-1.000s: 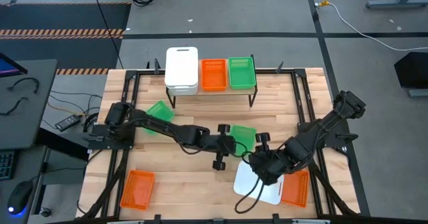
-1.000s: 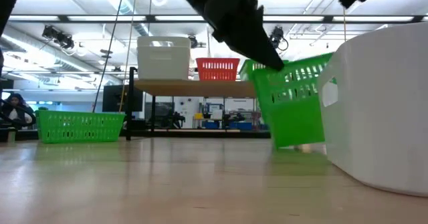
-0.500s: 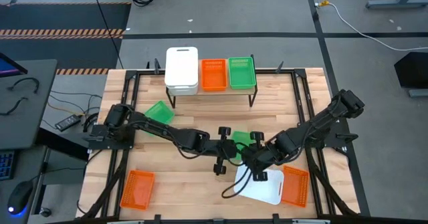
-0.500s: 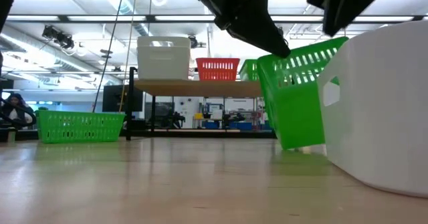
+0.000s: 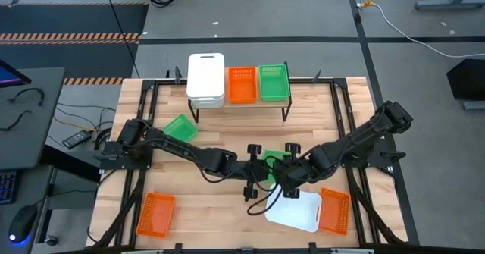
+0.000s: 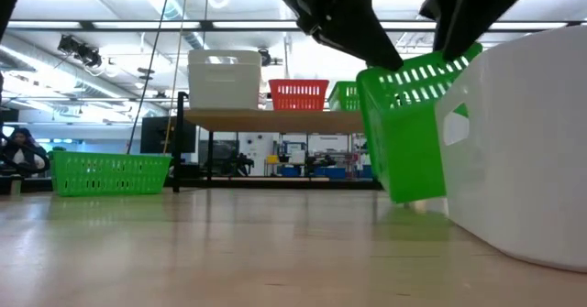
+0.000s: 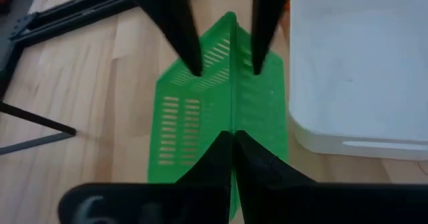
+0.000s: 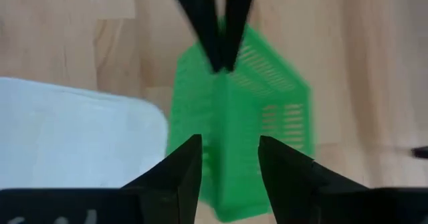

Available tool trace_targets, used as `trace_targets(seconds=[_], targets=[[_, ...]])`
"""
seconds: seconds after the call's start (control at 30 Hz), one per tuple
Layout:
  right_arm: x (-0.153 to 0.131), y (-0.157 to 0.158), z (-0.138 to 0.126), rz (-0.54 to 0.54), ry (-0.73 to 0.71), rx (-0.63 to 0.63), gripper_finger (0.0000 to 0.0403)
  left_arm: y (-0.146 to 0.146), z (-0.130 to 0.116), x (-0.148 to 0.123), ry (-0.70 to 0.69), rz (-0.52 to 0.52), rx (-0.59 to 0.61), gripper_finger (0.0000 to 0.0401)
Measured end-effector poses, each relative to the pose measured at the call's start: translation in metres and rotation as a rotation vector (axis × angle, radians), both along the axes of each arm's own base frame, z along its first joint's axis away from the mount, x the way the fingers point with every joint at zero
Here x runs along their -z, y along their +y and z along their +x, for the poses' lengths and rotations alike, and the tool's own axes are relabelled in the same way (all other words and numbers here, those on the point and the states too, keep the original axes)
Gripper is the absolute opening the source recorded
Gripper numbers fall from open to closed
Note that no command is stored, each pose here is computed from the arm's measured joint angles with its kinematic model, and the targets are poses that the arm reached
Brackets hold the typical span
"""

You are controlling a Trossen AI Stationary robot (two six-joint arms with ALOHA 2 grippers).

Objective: Stack baskets on shelf by color
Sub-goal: Stack the right green bin on top of the green bin on the shelf

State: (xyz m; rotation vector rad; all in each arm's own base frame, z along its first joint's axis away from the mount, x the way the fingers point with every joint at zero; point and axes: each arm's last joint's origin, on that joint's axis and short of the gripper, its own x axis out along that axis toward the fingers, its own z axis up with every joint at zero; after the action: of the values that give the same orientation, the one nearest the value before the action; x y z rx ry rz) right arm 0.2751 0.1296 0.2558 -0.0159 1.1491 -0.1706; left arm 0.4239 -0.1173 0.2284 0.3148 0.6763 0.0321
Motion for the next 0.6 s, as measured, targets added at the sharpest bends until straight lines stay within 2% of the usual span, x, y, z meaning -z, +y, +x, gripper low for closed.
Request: trace_targets(seconds=[0.13,0.2,0.33,0.47,0.6], targets=[[0.01,-0.003,0.001,0.119,0.05,0.004,0.015,-0.002,0.0,-0.001,-0.011,0.016,-0.004,0.001],[0.013,-0.003,0.001,0.139,0.053,0.001,0.014,-0.003,-0.001,-0.001,-0.01,0.017,0.0,0.001],[0.016,-0.005,0.002,0.13,0.051,-0.011,0.0096,-0.003,0.0,-0.001,-0.012,0.022,-0.001,0.0015],[0.016,-0.008,0.003,0.112,0.045,-0.036,0.0022,-0.003,0.0,-0.001,-0.016,0.036,-0.006,0.0021],[0.017,-0.011,0.004,0.063,0.049,-0.05,0.0014,-0.002,0.0,-0.001,-0.022,0.041,-0.016,0.0022]])
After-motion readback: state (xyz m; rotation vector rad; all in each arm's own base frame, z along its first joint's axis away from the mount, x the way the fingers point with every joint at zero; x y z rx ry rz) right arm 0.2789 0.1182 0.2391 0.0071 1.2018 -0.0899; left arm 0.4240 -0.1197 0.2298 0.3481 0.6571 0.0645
